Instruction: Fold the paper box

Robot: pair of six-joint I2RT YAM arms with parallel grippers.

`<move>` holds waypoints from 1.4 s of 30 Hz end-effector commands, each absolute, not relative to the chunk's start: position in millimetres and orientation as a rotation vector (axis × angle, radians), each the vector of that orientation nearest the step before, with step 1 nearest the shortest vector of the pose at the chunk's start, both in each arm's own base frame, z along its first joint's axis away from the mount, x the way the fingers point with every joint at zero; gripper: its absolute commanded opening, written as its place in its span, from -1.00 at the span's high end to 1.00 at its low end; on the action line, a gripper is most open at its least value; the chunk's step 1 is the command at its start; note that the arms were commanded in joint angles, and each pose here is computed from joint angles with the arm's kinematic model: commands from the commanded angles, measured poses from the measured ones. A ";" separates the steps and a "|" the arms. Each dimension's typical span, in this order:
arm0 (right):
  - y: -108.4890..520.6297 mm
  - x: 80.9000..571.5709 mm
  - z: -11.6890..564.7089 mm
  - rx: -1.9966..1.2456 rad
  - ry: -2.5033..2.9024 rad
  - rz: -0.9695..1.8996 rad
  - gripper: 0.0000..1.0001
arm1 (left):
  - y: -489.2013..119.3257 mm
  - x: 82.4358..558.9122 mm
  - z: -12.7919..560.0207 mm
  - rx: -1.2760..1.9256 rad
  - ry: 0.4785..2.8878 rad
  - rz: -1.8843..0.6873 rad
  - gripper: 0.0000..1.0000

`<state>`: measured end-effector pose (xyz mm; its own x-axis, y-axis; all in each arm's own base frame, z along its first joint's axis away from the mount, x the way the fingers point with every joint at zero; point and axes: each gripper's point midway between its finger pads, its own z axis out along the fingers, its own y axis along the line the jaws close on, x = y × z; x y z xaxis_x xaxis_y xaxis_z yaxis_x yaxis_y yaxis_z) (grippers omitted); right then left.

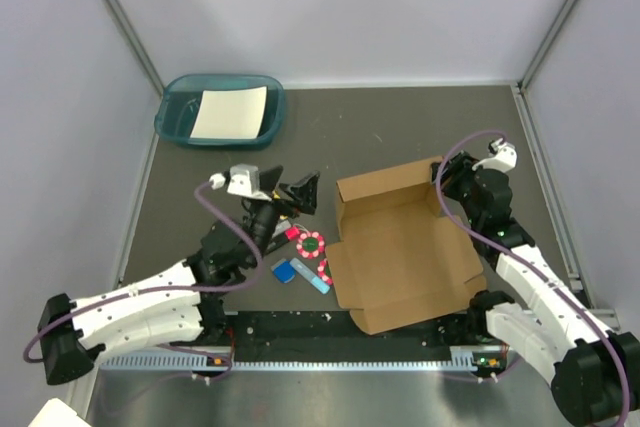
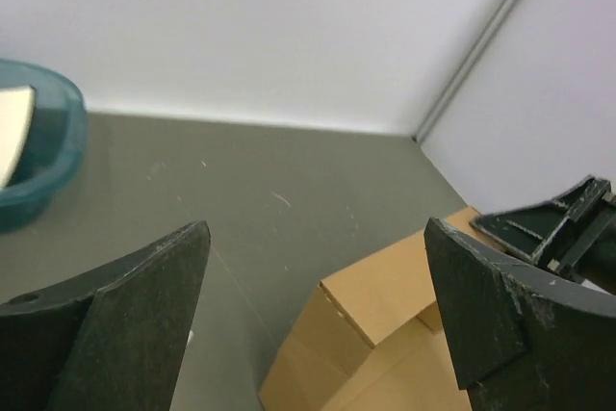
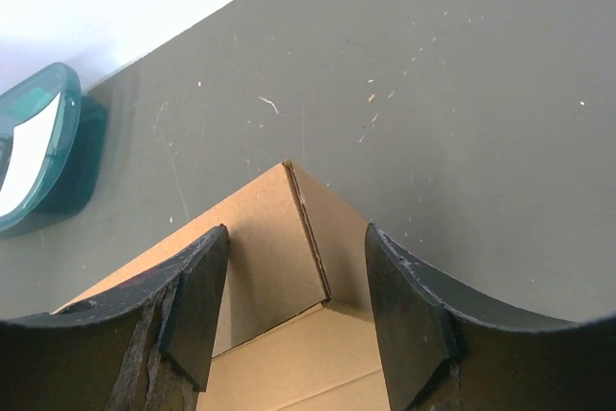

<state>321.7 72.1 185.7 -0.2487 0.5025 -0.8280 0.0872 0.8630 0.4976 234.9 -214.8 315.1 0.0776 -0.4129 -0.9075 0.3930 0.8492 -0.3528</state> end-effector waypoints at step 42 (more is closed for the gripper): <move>99.8 272.6 100.7 0.465 2.082 0.464 0.08 | -323.9 325.1 181.8 0.111 1.837 -0.966 -0.17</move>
